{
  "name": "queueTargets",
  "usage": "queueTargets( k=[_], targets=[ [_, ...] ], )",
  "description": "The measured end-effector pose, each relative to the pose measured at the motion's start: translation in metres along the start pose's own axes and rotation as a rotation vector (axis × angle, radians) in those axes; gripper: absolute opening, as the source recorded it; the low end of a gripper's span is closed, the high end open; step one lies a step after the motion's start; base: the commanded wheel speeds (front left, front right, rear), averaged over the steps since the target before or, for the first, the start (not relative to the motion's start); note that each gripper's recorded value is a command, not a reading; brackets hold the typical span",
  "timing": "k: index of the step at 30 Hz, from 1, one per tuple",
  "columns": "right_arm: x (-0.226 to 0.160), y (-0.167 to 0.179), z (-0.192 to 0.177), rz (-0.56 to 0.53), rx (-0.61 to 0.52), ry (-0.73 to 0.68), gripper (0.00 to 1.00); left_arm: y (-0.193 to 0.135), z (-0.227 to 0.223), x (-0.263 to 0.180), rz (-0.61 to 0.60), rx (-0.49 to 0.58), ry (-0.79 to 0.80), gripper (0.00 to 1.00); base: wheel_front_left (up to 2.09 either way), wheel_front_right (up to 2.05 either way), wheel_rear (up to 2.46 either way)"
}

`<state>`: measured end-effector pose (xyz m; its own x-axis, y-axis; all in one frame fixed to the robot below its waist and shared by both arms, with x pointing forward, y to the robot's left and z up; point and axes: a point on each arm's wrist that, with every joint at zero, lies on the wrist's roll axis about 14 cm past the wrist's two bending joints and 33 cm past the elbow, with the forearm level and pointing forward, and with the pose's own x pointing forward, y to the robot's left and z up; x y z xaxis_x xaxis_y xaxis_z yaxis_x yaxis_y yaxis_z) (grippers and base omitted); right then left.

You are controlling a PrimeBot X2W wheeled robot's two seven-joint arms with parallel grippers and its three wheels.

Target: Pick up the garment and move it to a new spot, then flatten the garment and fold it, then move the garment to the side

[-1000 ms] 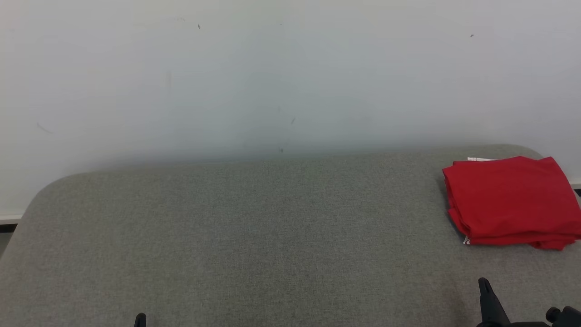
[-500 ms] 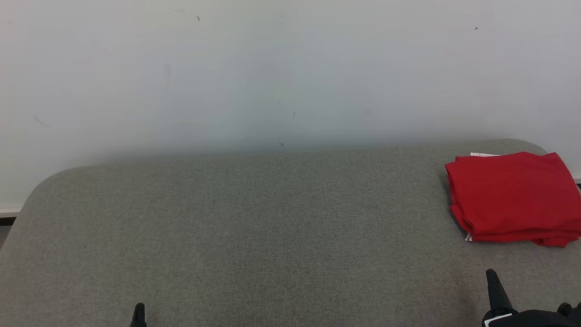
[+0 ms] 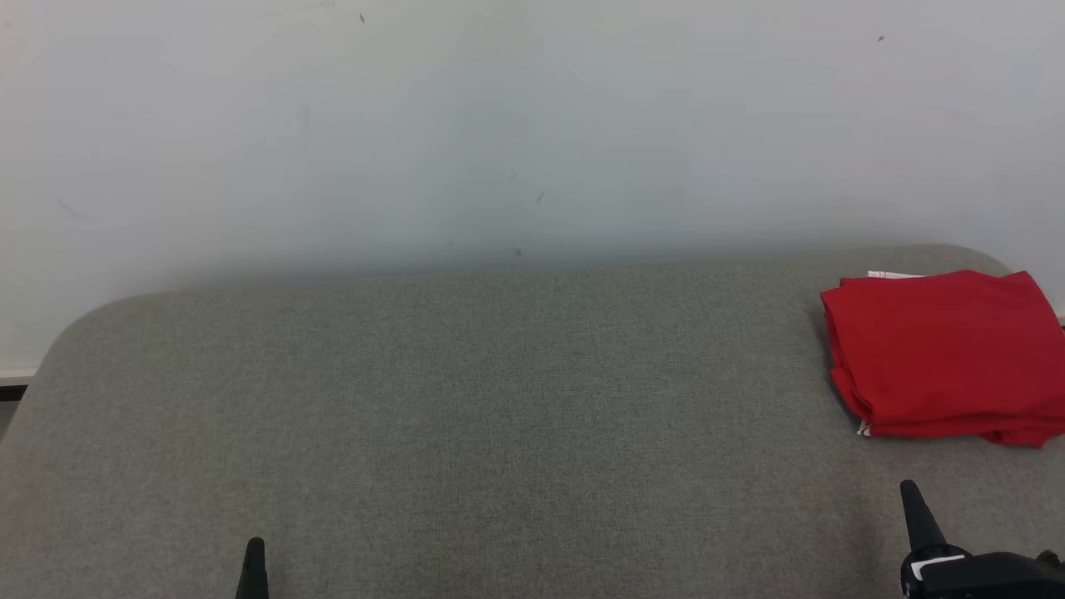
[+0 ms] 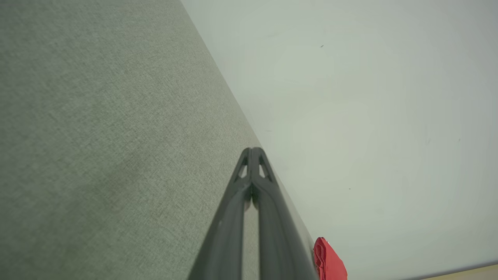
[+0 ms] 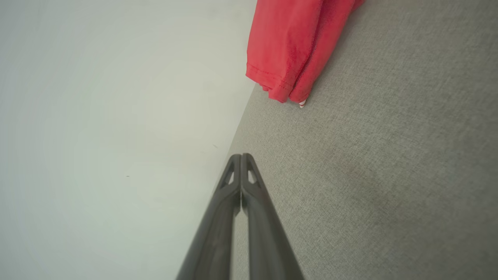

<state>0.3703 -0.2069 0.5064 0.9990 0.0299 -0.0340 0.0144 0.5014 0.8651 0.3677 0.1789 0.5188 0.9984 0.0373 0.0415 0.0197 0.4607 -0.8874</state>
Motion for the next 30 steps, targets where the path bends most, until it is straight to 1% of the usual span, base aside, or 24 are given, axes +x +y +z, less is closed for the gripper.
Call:
queueTargets(
  k=[30],
  targets=[
    [0.020,-0.004,0.014,-0.004,0.299,-0.016,0.00,0.002,-0.007,0.022,0.020,-0.273,0.027,0.00,0.00,0.00,0.00]
  ],
)
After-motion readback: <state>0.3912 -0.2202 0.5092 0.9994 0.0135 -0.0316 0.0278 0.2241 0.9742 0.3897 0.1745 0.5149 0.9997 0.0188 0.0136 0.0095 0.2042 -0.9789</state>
